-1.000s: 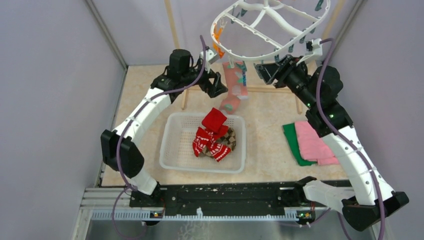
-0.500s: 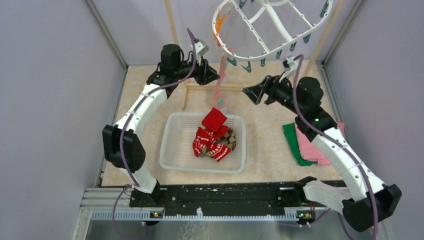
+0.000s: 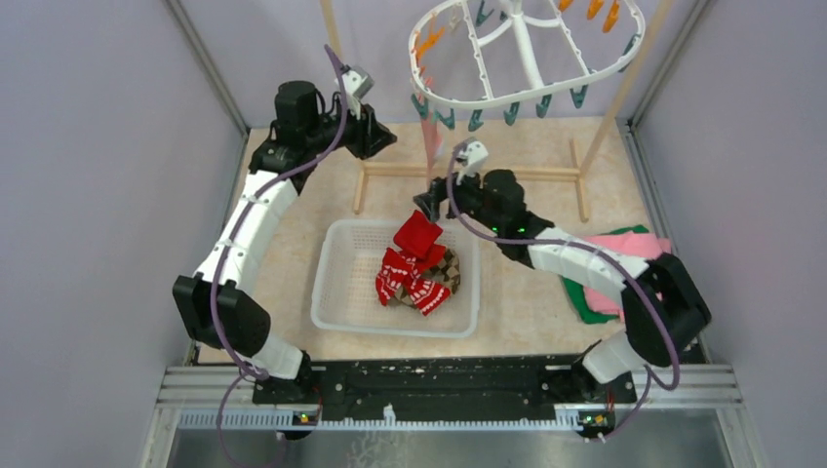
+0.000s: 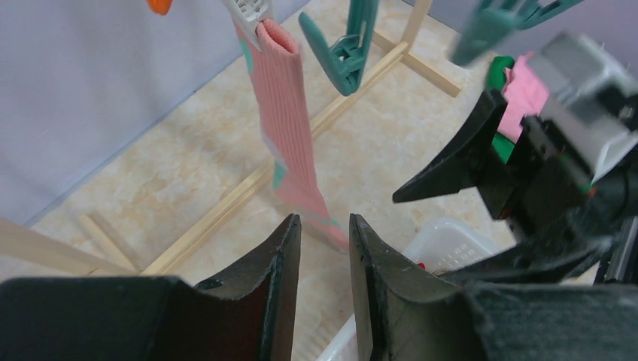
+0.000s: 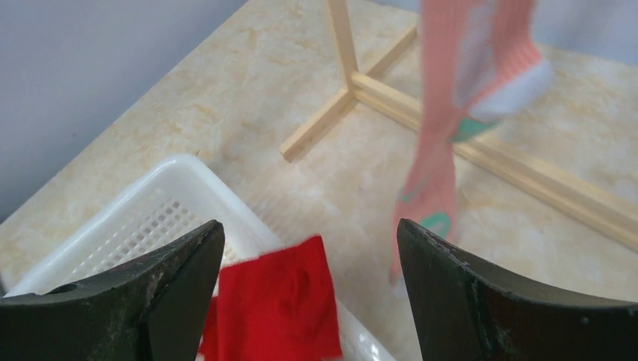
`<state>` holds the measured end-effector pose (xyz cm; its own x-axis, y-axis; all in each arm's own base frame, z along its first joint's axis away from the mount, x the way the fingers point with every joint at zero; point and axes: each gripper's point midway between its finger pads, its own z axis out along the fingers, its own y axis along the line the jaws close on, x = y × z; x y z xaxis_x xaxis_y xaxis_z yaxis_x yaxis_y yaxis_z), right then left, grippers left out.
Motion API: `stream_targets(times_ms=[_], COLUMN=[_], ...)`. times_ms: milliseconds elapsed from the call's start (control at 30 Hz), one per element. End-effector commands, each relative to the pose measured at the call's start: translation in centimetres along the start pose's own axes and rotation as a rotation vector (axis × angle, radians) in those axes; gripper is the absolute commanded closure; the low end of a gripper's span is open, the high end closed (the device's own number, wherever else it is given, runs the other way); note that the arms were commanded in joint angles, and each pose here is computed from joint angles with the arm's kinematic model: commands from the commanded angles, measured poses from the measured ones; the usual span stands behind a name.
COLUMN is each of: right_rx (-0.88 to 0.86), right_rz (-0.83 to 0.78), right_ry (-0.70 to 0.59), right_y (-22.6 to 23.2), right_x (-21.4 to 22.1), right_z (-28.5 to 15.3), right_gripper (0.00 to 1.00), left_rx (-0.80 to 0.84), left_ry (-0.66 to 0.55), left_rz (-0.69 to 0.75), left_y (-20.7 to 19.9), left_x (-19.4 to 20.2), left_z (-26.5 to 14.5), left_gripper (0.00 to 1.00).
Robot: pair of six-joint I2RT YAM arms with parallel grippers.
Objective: Remove the socks clipped to the hanger
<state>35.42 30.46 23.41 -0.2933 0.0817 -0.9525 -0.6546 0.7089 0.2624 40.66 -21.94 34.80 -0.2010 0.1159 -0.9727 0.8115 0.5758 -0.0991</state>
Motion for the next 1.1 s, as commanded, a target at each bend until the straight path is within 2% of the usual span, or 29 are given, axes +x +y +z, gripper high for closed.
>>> stream_targets(times_ms=[0, 133, 367, 433, 467, 533, 833, 967, 1067], right_rx=[0.171, 0.405, 0.606, 0.598, 0.599, 0.595, 0.282, 0.178, 0.128], right_rz=[-0.132, -0.133, -0.246, -0.258, -0.260, -0.258, -0.152, -0.073, -0.030], right_ry=[-0.286, -0.358, -0.344, -0.338, -0.344, -0.357, -0.411, -0.425, -0.415], right_y=[0.2, -3.2, -6.9, -7.1, -7.1, -7.0, -0.5, 1.8, 2.8], right_x=[-6.7, -7.8, -8.4, -8.5, -8.7, -9.4, -10.9, -11.8, -11.7], right_z=[3.6, 6.6, 11.8, 12.6, 12.6, 12.1, 5.3, 1.1, -1.0], right_gripper=[0.15, 0.20, 0.39, 0.54, 0.75, 1.00, 1.00, 1.00, 1.00], left_rx=[-0.111, -0.138, -0.132, -0.133, -0.135, -0.139, -0.098, -0.089, -0.089], left_ry=[-0.039, -0.056, -0.073, -0.074, -0.077, -0.081, -0.096, -0.107, -0.107], left_rz=[0.061, 0.052, 0.054, 0.051, 0.054, 0.056, 0.011, 0.003, -0.004], left_y=[0.5, 0.5, -0.7, -0.6, -0.6, -0.4, -0.8, -1.0, -1.0], left_x=[-3.9, -4.8, -4.8, -4.8, -5.0, -5.2, -4.7, -4.8, -4.8], left_z=[-3.5, -5.6, -7.5, -7.8, -7.9, -8.0, -7.5, -7.5, -7.4], left_gripper=[0.63, 0.63, 0.63, 0.63, 0.63, 0.63, 0.62, 0.54, 0.53])
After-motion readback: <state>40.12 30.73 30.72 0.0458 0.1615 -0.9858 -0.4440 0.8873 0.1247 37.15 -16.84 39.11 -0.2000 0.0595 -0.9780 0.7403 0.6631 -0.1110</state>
